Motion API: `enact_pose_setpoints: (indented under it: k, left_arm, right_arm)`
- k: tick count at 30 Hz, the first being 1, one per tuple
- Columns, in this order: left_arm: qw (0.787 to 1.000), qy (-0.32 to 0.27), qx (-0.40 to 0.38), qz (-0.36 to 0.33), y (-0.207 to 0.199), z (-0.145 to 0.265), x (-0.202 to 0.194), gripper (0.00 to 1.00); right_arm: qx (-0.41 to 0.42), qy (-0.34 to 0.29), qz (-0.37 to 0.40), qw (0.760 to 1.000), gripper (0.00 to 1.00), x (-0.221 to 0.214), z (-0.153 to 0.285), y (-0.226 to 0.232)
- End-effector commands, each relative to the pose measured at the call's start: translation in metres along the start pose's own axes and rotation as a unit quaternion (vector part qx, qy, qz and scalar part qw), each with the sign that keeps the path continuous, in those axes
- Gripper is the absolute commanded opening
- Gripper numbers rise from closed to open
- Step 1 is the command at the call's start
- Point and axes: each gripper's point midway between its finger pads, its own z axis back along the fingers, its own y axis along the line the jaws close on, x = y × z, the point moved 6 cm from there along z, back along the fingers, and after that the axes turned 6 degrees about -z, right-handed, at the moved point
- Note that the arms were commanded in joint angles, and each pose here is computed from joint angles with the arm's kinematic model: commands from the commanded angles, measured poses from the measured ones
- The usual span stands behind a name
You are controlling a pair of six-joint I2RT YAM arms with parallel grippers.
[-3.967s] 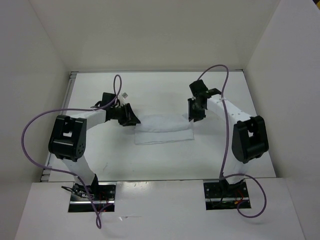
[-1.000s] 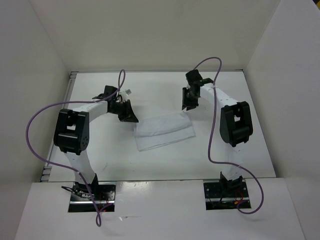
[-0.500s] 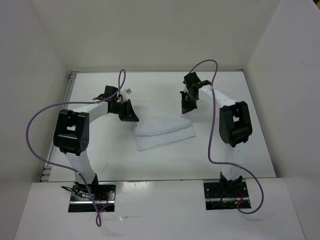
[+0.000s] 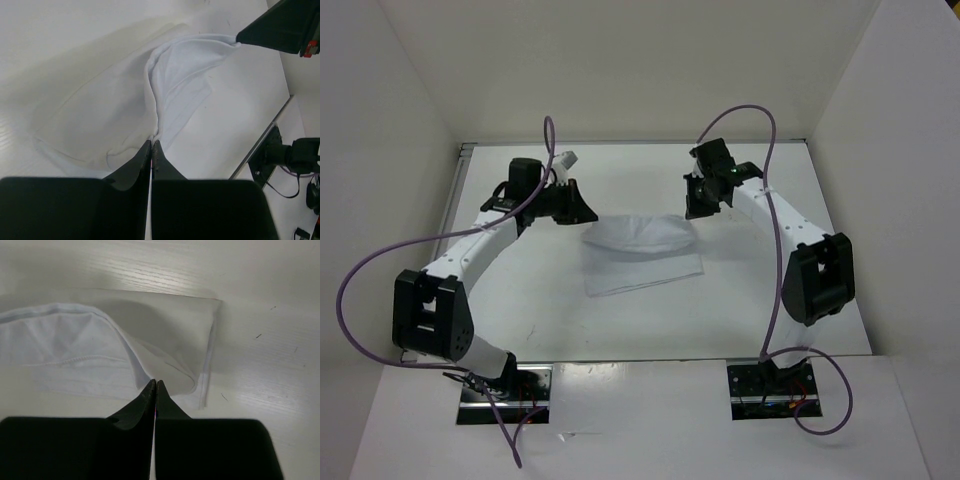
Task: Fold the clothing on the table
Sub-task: Fold the skirt
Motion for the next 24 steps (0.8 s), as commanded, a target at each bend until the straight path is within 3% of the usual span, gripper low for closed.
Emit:
enact_pose_setpoints:
  k: [1, 11, 16, 20, 24]
  left_arm:
    - [0.999, 0.026, -0.029, -0.028, -0.01, 0.008, -0.013, 0.0]
    - [0.99, 0.137, 0.022, -0.015, -0.007, 0.015, -0.071, 0.07]
    - [0.981, 0.188, 0.058, 0.004, 0.002, 0.016, -0.092, 0.17]
    - [0.974, 0.217, 0.063, -0.008, -0.008, 0.019, -0.105, 0.31]
    - [0.966, 0.252, 0.043, -0.026, -0.034, 0.022, -0.113, 0.38]
  right_arm:
    - [-0.018, 0.013, -0.004, 1.0, 0.0, -0.016, 0.012, -0.004]
    - [-0.068, 0.072, -0.035, 0.994, 0.0, -0.064, 0.028, -0.026]
    - [-0.091, 0.108, -0.055, 0.988, 0.0, -0.087, 0.036, -0.031]
    - [-0.11, 0.136, -0.059, 0.983, 0.0, -0.111, 0.045, -0.029]
    - [-0.11, 0.144, -0.083, 0.98, 0.19, -0.124, 0.063, -0.026]
